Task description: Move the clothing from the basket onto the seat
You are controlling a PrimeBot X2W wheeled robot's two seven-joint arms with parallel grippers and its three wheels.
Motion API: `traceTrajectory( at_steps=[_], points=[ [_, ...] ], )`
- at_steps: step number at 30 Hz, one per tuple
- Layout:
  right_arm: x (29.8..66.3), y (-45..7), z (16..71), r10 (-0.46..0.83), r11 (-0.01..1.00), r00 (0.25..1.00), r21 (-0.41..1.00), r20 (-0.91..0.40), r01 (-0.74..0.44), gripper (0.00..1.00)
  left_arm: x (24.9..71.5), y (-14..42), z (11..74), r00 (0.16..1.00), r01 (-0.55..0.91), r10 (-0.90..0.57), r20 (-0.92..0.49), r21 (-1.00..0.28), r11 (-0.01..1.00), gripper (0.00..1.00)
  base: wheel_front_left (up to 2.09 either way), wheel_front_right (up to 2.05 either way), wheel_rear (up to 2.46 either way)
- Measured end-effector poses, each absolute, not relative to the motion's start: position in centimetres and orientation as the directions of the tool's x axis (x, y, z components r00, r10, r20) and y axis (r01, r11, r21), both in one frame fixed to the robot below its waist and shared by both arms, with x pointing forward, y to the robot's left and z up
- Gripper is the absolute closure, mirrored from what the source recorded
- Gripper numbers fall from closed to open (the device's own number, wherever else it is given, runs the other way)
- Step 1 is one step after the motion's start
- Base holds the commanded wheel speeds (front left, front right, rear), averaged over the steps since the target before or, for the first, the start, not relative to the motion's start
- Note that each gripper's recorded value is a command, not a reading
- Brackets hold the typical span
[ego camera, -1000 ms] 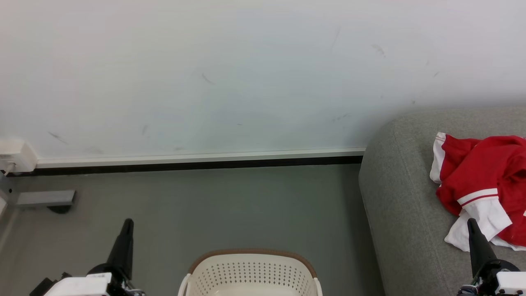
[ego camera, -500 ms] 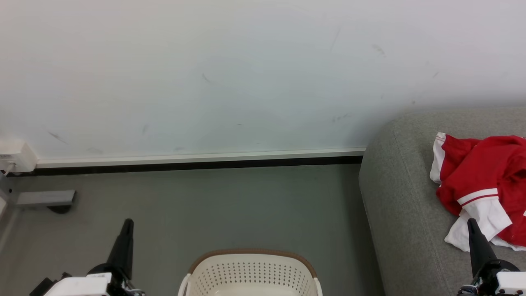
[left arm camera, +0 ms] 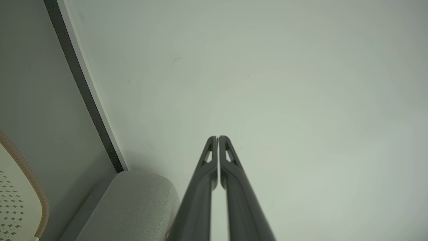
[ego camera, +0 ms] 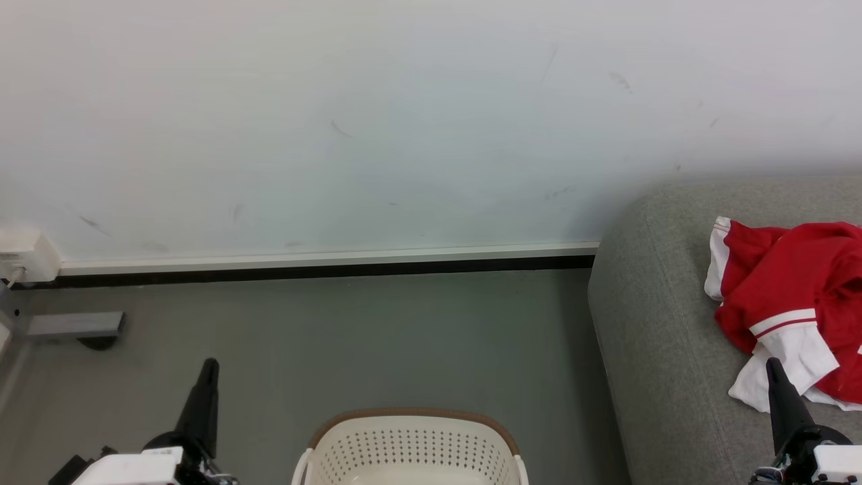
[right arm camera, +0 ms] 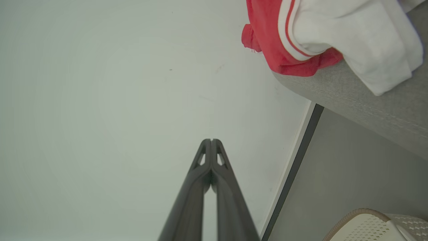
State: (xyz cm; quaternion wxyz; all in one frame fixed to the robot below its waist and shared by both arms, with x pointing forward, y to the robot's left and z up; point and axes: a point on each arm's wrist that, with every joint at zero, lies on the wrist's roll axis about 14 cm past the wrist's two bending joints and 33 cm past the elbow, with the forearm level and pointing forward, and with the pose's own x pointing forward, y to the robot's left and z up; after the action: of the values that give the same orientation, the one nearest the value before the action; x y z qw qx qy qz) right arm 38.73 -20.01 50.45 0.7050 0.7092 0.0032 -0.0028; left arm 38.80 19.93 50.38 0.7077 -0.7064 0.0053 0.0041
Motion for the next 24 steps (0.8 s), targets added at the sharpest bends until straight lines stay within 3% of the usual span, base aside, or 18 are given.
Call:
traceTrajectory(
  at_steps=[24],
  points=[
    [38.73,-20.02,50.45,0.0,-0.006,1.0,1.0,-0.008,0.008,1.0,38.79,19.93,50.38,1.0,-0.013,-0.002,-0.013,-1.0,0.002,1.0,0.0,0.0,0.0]
  ],
)
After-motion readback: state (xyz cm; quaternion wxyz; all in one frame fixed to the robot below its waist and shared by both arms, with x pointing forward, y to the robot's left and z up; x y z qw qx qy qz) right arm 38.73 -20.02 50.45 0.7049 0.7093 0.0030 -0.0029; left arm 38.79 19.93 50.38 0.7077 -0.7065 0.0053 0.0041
